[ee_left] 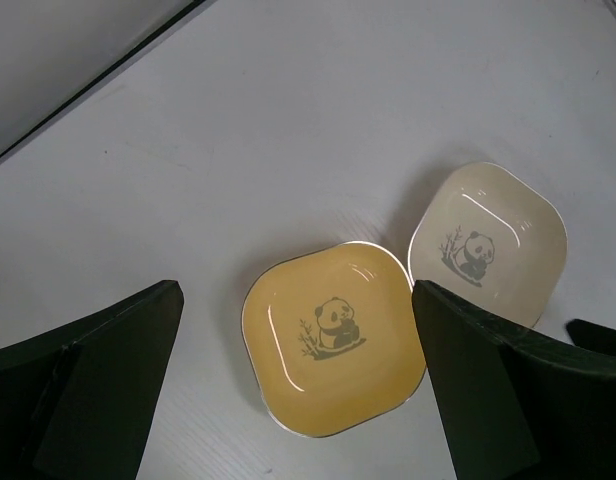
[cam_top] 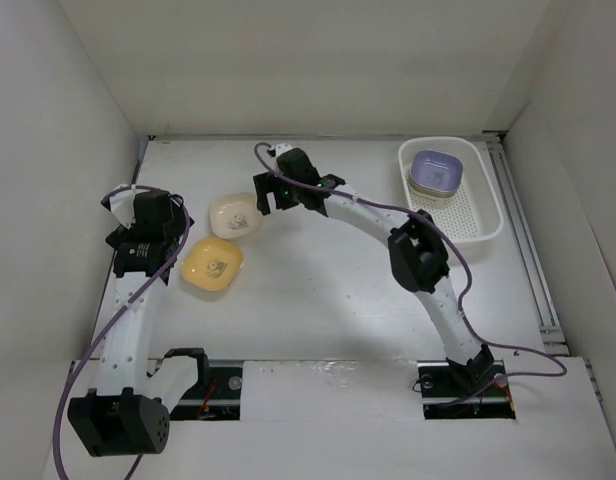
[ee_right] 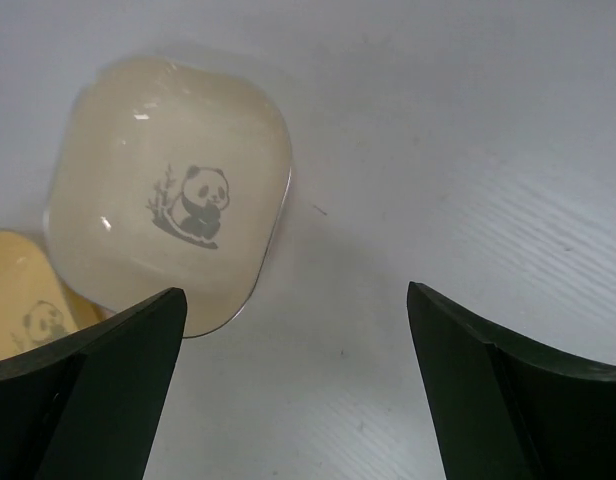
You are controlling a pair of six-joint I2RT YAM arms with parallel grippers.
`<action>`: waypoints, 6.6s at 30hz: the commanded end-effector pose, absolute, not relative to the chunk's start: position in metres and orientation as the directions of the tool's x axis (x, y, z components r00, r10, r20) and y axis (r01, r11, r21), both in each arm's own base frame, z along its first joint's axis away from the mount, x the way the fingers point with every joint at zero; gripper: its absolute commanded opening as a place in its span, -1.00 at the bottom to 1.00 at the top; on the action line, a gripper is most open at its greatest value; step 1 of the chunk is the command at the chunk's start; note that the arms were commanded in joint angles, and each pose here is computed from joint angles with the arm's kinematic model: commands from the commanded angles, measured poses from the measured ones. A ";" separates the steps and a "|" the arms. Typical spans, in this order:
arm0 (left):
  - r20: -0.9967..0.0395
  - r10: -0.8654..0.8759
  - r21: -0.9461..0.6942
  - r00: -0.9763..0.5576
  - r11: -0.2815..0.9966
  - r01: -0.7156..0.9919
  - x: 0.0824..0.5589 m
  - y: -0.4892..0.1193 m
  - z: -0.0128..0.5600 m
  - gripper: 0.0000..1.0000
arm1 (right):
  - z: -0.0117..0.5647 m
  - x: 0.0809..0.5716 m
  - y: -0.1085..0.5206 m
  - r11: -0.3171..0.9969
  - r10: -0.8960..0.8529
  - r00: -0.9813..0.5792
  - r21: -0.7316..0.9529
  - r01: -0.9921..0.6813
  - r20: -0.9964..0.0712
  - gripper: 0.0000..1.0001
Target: Place the plates into the plastic bin on the countertop
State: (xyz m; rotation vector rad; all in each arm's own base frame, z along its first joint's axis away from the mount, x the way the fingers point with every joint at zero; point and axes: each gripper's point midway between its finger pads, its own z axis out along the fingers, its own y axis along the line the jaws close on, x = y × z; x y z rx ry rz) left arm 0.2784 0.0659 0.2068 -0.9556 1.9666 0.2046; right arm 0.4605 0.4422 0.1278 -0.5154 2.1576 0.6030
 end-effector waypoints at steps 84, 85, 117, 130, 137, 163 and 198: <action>-0.572 -0.807 -0.460 -0.147 0.463 -0.757 0.239 0.033 0.166 0.99 | 0.260 0.447 0.270 0.815 -0.166 -0.422 0.117 -0.567 -0.891 0.98; -0.566 -0.815 -0.456 -0.124 0.435 -0.777 0.236 0.036 0.159 0.99 | 0.248 0.437 0.290 0.789 -0.214 -0.437 0.109 -0.605 -0.874 0.98; -0.582 -0.682 -0.246 -0.443 0.667 -0.704 0.297 -0.031 0.071 -1.00 | 0.265 0.343 0.340 0.601 -0.196 -0.313 0.138 -0.787 -0.929 0.95; -0.634 -0.441 -0.280 -0.636 0.897 -0.342 0.327 -0.171 0.149 -1.00 | 0.217 0.381 0.347 0.686 -0.243 -0.375 0.115 -0.718 -0.894 0.88; -0.645 -0.465 -0.357 -0.607 0.885 -0.299 0.323 -0.174 0.178 -1.00 | 0.202 0.402 0.320 0.762 -0.215 -0.422 0.119 -0.636 -0.881 0.88; -0.812 -0.392 -0.285 -0.434 0.913 -0.291 0.290 -0.094 0.285 0.99 | 0.213 0.505 0.088 0.957 0.203 -0.527 0.282 -0.073 -0.825 -1.00; -0.869 -0.320 -0.199 -0.378 0.924 -0.326 0.273 -0.059 0.262 0.99 | 0.309 0.469 0.024 0.987 0.157 -0.397 0.130 0.095 -0.904 1.00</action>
